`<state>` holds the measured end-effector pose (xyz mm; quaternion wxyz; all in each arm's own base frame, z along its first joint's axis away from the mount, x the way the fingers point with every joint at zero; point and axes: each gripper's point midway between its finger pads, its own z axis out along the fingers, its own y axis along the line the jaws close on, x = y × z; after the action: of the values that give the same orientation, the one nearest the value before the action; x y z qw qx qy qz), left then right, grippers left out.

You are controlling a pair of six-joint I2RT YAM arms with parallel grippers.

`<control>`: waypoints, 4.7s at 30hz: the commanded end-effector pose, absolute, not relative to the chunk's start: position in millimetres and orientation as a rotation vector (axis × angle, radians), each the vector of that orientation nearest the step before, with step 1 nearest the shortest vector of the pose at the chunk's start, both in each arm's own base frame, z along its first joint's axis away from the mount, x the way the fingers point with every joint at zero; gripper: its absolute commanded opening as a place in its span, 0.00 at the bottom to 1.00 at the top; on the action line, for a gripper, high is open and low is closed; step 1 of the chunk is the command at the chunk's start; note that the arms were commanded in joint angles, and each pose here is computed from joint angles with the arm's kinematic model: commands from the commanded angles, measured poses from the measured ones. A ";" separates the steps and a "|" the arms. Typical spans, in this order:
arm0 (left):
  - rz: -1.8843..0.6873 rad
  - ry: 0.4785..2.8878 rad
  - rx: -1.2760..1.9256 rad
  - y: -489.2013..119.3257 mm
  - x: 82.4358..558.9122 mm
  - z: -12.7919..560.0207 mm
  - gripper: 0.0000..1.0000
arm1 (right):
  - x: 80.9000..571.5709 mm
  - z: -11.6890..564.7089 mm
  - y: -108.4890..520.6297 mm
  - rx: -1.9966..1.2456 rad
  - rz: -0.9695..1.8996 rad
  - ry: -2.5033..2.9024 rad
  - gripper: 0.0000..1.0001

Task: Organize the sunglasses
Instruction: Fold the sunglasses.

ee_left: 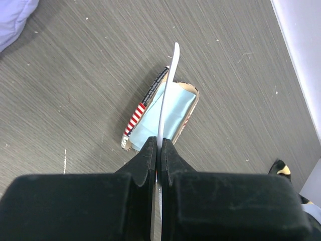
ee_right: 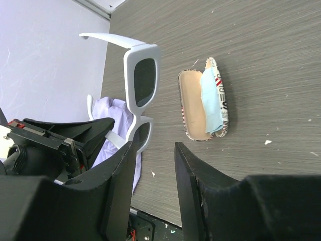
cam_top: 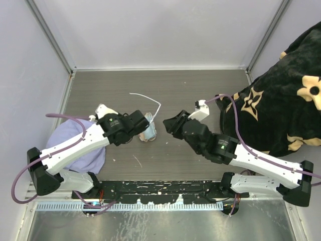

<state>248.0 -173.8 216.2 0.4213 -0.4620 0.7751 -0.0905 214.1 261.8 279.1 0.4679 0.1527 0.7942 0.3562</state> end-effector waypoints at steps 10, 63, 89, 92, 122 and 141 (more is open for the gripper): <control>-0.263 1.816 -1.173 -141.6 240.2 237.2 0.00 | 231.1 313.4 325.2 0.451 0.944 1.844 0.45; -0.213 1.777 -1.108 -139.6 248.9 246.3 0.00 | 250.6 280.6 370.1 0.332 0.930 2.019 0.44; -0.271 1.787 -1.064 -140.6 247.5 252.3 0.15 | 254.4 279.2 364.6 0.328 0.881 2.002 0.00; -0.313 1.791 -1.044 -141.6 245.9 255.5 0.25 | 256.8 283.3 359.9 0.340 0.871 1.986 0.00; -0.576 1.993 -0.200 -135.7 177.4 277.5 0.85 | 232.3 254.6 169.2 0.321 0.435 2.016 0.00; -0.682 2.131 0.077 -204.6 168.3 224.4 0.75 | 222.9 302.1 160.3 0.439 0.649 1.863 0.00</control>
<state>168.3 -184.6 219.2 0.4285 0.0337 0.8716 -0.2357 215.9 155.4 271.5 0.5072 0.1596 0.8152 0.2295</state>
